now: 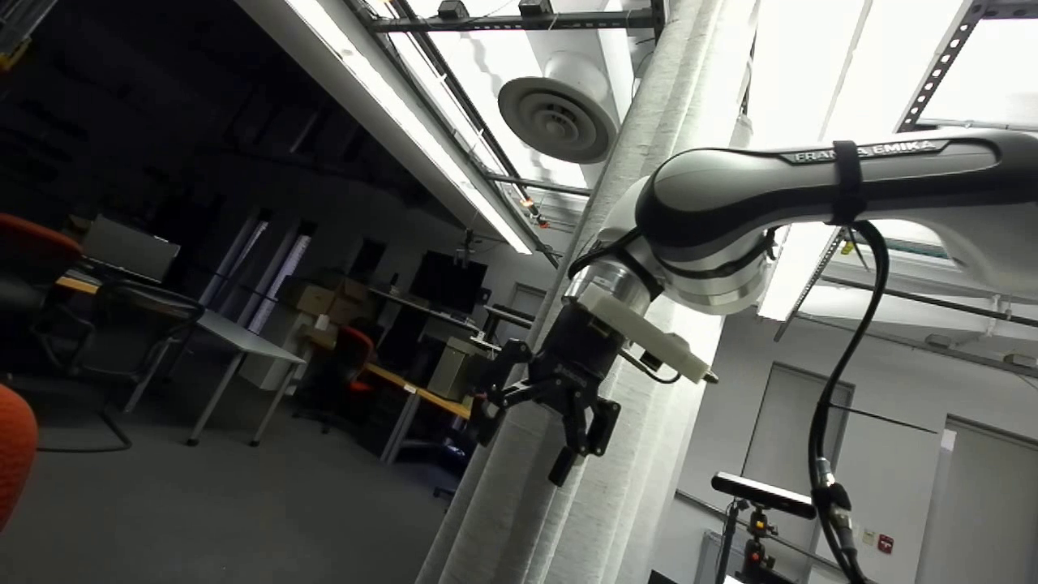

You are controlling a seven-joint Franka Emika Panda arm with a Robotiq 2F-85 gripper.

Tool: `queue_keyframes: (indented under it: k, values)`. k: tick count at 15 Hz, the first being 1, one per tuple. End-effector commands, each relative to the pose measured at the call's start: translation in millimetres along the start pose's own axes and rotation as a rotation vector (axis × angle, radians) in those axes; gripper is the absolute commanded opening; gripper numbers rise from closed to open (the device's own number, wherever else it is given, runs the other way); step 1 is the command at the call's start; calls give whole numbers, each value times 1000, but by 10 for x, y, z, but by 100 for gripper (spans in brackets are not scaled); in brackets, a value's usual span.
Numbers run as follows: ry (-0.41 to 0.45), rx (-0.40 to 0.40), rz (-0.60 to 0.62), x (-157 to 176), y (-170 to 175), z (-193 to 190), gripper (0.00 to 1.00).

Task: Slide the curtain to the left

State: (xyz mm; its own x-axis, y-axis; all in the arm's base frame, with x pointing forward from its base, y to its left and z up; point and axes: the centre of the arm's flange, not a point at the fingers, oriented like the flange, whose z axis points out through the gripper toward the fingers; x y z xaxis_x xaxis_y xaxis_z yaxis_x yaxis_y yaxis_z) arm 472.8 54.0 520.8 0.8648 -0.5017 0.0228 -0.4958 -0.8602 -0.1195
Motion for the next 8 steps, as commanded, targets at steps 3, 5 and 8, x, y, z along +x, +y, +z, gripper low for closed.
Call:
queue_keyframes:
  k: [3,5,8]
  values:
    - [142,-66,80,733,193,-234,100]
    - [176,-96,83,889,241,-328,100]
    - [219,-122,65,1021,269,-462,100]
